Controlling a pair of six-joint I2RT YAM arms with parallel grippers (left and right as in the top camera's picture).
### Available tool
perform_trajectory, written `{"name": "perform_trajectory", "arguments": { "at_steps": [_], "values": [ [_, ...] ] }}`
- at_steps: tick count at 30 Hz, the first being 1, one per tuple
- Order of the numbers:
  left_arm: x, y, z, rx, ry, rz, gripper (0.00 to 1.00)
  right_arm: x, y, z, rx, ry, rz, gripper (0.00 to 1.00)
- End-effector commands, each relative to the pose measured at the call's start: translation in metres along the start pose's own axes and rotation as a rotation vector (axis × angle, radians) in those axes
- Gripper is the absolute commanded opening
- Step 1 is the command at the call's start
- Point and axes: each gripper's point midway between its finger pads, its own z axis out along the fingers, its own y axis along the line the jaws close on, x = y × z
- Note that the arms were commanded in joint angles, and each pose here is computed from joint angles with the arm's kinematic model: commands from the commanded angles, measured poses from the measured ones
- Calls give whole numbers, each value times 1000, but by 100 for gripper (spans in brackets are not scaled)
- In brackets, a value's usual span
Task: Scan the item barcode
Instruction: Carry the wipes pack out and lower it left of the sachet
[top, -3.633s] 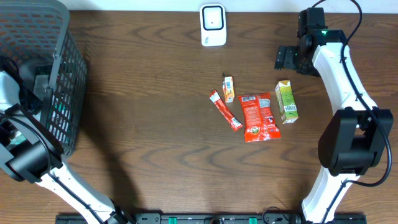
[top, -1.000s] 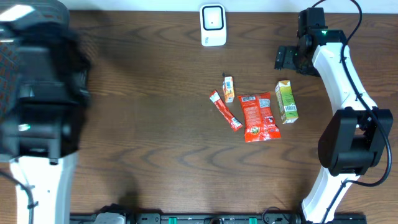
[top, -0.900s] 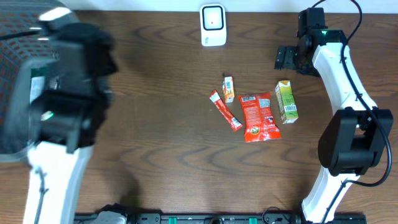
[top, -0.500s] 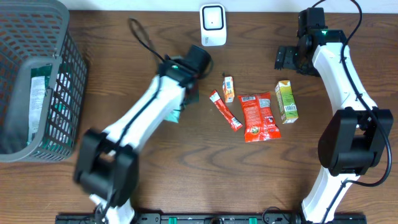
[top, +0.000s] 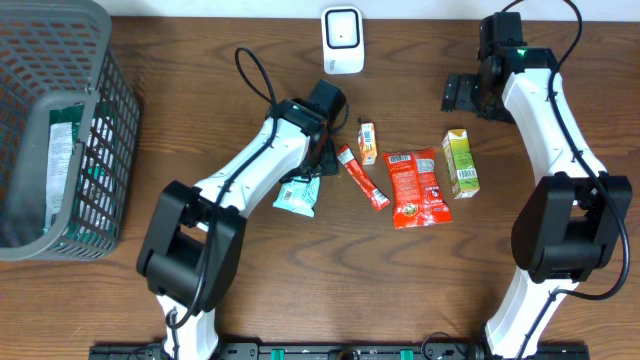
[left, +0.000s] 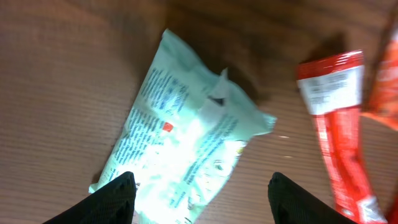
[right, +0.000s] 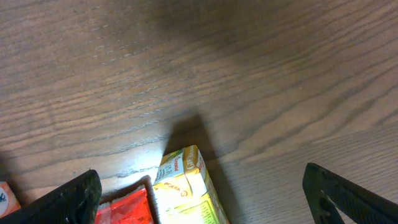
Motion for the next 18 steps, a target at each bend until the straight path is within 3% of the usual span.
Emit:
{"name": "perform_trajectory", "arguments": {
  "at_steps": [1,3,6,7,18],
  "values": [
    [-27,-7,-58,102,-128,27,69,-5,-4,-5,4,-15,7,99],
    [-32,-2,-72,114,-157,47,61,-5,-5,-5,4,-15,8,99],
    [-32,11,-79,99,-154,70,15,-5,-4,-5,5,-16,7,99],
    [-31,14,-78,91,-144,74,9,-5,-4,-5,4,-15,7,99],
    [-4,24,-7,42,-56,92,7,-5,-4,-5,4,-15,7,99]
  ]
}}
